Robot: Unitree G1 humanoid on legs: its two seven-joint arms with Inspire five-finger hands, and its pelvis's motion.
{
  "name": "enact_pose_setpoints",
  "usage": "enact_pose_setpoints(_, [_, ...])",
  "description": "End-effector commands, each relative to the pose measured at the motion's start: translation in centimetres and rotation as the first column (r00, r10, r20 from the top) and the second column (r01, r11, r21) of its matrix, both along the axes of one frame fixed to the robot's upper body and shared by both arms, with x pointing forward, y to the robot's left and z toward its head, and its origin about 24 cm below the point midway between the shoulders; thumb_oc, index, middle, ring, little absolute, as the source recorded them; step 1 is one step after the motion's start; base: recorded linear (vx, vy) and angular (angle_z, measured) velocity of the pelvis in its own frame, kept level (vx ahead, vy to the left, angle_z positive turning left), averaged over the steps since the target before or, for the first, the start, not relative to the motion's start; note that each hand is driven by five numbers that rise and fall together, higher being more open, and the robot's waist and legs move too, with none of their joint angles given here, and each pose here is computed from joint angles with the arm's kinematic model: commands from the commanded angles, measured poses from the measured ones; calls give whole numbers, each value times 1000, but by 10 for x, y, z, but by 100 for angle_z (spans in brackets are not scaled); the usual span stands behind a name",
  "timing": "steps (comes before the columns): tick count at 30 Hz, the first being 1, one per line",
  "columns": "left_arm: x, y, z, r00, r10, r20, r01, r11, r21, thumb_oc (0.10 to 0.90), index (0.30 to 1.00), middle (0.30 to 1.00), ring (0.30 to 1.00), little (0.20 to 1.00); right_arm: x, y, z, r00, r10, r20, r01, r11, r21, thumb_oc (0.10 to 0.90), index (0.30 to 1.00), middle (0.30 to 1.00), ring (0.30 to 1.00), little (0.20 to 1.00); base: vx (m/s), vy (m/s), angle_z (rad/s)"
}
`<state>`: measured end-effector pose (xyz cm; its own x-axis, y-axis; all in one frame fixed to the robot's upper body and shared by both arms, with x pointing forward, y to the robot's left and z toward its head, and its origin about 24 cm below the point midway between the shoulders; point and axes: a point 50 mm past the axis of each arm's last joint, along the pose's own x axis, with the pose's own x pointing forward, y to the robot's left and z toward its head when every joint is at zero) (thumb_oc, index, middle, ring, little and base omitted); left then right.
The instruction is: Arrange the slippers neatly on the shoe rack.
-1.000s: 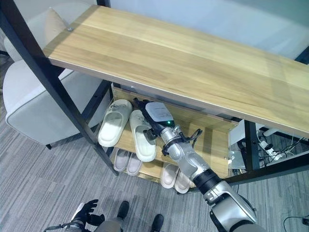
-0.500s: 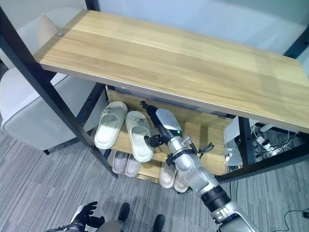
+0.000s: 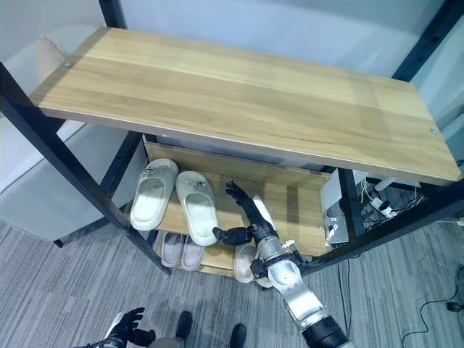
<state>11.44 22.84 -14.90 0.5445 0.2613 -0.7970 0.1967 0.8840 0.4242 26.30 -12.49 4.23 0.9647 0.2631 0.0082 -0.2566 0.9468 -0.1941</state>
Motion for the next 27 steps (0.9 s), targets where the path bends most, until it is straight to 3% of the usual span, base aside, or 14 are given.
enact_pose_setpoints(1, [-9,-30,-10,998,-39,-52,35,997,-62,800,900,900,900,900,4,12,46,983,49,178,-88,972,219,800,900,900,900,900,0,0,0])
enact_pose_setpoints(8, [-10,-31,-11,998,-20,-65,16,998,-61,800,900,900,900,900,-8,13,38,992,72,99,-101,941,324,800,900,900,900,900,1,1,-1])
enact_pose_setpoints(19, [-8,-31,-11,998,-18,-61,14,998,-63,800,900,900,900,900,-18,8,38,990,117,83,-138,931,337,800,900,900,900,900,0,2,-1])
enact_pose_setpoints(27, [-4,-27,-9,999,-18,-47,16,999,-51,800,900,900,900,900,-21,21,29,982,184,35,-184,915,358,800,900,900,900,900,-5,1,-1])
